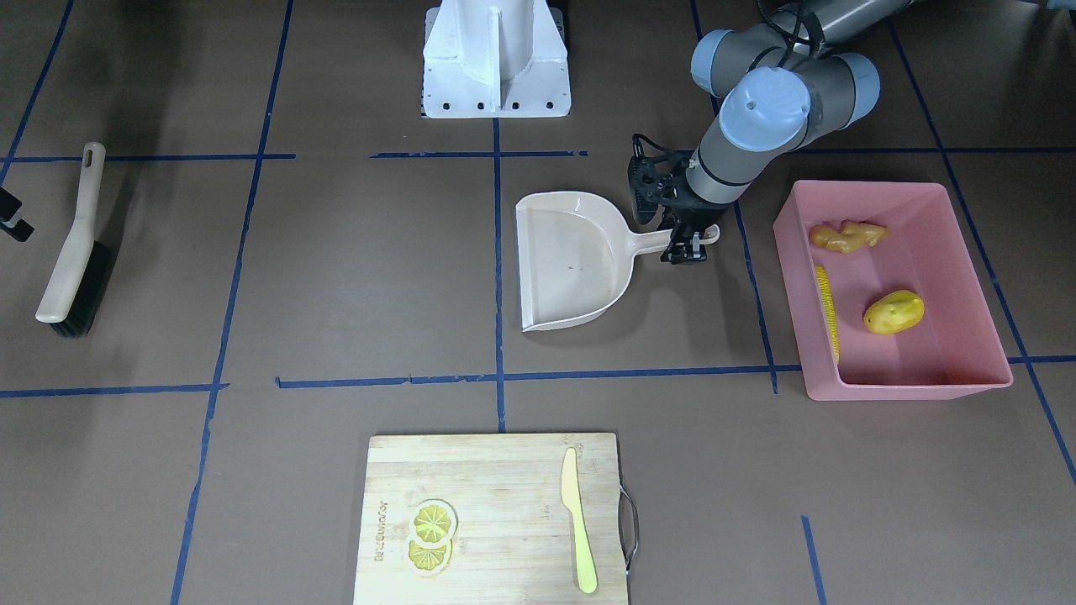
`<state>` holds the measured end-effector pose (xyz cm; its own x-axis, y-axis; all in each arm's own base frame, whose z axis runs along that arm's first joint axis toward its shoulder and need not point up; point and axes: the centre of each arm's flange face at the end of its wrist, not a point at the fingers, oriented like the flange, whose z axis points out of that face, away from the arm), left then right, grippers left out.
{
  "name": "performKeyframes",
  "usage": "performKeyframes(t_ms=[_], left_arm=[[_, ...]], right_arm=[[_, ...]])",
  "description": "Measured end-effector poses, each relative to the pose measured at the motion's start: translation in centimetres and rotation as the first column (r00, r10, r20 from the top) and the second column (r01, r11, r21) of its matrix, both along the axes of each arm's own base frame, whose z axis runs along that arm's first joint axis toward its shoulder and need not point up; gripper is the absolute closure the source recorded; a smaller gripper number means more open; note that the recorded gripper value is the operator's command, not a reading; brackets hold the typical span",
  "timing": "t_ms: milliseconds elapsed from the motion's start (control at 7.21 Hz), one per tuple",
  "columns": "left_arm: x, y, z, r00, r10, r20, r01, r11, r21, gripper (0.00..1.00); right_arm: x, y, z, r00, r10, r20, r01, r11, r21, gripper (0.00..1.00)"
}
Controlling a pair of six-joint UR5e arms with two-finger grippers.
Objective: Sweep and dump trash into bin
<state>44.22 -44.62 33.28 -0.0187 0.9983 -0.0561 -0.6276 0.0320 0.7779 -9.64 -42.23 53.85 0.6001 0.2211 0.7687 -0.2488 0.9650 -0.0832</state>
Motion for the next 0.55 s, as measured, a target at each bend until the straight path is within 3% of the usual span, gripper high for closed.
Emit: performKeyframes(t_ms=[555], left_arm=[[-2.0, -0.3, -2.0, 0.999, -0.032, -0.001, 0.032, 0.999, 0.0, 0.01]], right_arm=[[0.0, 0.0, -0.1, 1.0, 0.0, 0.002, 0.0, 1.0, 0.001, 0.0]])
